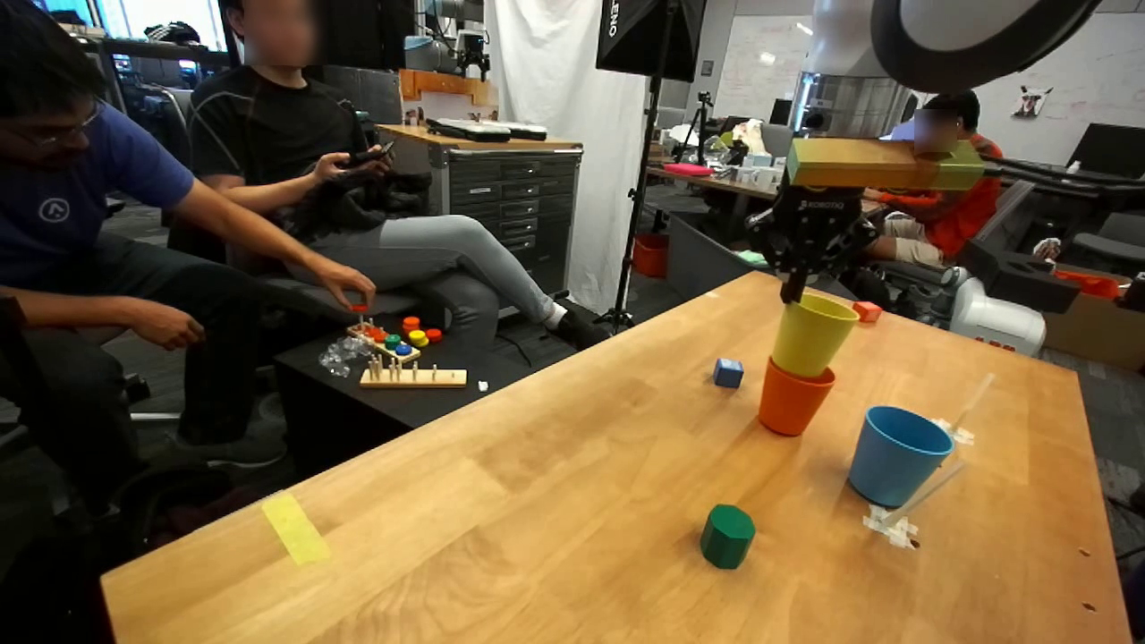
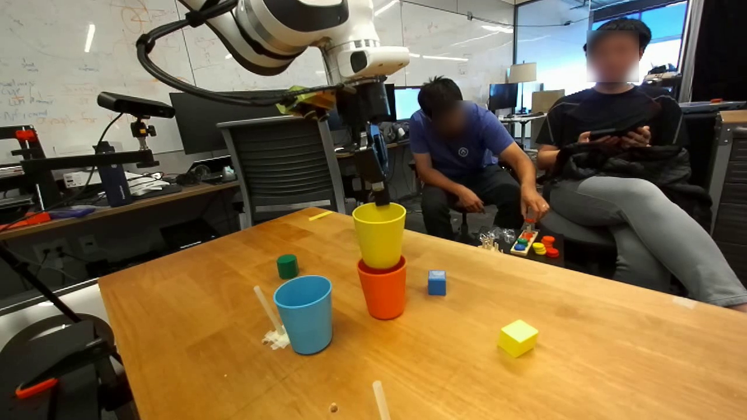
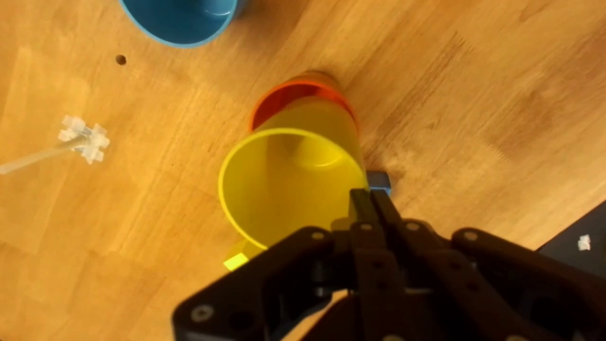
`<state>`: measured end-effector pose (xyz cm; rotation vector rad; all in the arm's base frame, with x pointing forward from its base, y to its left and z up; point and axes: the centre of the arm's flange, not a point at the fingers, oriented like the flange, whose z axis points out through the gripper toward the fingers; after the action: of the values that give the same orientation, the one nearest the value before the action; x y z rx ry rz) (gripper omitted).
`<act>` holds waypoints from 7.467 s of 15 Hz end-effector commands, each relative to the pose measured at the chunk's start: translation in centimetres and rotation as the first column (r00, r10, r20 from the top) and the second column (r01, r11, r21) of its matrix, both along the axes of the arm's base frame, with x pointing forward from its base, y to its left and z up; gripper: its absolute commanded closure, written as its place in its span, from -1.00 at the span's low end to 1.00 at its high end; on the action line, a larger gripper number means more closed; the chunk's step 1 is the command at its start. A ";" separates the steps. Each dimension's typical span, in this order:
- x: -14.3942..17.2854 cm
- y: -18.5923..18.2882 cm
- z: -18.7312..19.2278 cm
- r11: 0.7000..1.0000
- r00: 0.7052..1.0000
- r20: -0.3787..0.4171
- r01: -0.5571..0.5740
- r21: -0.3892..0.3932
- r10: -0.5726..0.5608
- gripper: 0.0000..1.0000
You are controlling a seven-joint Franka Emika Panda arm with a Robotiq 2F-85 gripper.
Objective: Put the yellow cup in the orange cup and the orange cup in the blue cup
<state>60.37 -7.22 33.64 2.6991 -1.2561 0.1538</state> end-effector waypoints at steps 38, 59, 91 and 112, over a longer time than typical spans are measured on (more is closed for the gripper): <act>2.1 0.6 -7.7 0.987 0.998 0.061 -0.019 -0.160 0.029 -1.00; 1.0 4.2 -10.8 0.975 0.995 -0.005 -0.102 -0.199 0.103 0.65; -11.7 4.9 3.0 0.962 0.959 0.102 -0.253 -0.107 0.264 0.96; -15.2 3.4 -0.2 0.948 0.950 0.000 -0.312 -0.069 0.312 0.96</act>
<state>45.54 -3.99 33.03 2.8104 -0.8213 0.2539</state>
